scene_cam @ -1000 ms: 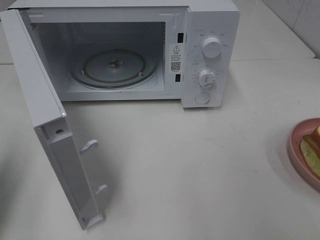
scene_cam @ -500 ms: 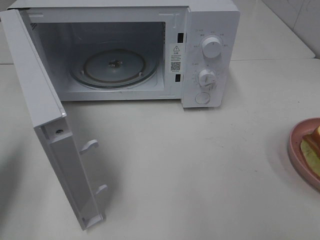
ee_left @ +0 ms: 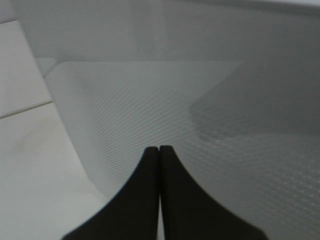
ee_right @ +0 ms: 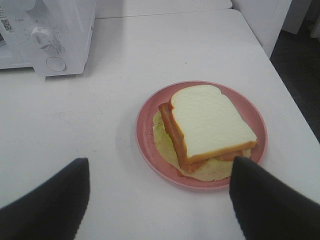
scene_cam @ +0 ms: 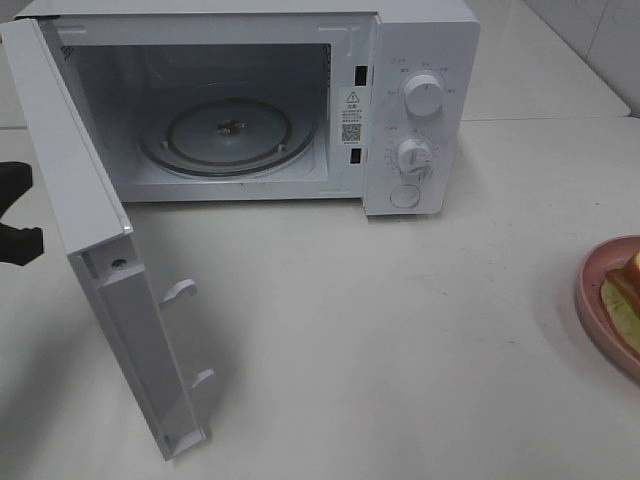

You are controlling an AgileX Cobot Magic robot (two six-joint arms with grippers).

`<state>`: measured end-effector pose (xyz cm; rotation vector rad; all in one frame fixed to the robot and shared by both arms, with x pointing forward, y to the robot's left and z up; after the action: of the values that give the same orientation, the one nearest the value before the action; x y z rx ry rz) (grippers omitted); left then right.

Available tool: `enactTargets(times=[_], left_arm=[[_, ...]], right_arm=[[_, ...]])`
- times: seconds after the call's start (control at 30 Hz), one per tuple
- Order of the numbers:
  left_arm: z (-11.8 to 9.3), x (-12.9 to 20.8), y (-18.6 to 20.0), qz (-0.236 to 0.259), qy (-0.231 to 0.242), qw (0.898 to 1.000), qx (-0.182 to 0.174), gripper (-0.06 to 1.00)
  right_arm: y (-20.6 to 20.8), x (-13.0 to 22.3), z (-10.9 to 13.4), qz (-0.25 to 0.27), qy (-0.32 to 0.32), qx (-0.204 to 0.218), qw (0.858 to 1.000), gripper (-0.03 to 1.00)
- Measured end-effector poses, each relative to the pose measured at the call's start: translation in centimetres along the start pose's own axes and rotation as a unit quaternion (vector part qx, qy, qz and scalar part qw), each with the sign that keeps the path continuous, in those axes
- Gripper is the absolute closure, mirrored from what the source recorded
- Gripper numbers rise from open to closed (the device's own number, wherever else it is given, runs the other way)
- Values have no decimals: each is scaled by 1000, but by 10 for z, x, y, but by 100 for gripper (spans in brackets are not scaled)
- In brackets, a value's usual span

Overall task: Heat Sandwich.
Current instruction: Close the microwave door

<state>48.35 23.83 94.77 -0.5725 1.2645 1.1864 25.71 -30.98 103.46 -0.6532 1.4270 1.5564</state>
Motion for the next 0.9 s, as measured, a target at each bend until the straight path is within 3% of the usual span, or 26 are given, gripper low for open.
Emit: enactTargets(times=[0.53, 0.9], left_arm=[[-40, -10, -35, -35, -10, 996, 81, 94], [-76, -34, -67, -56, 22, 995, 82, 94]], right_arm=[[0, 0, 0, 0, 0, 0, 1000, 22], [0, 0, 0, 0, 0, 0, 1000, 22]])
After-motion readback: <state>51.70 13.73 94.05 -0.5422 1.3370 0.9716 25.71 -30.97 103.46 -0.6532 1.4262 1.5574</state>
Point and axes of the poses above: a point on each arm's last joint axis where the gripper is mounted, y pointing back along that axis away from the gripper, z along the wrist's bending axis when the last joint is at zero, x = y × z, the point moved 3 cm from there along -y, pointing out along that axis toward the gripper, and after that the axes turned 11 degrees about -y, right-handed, at the moved point
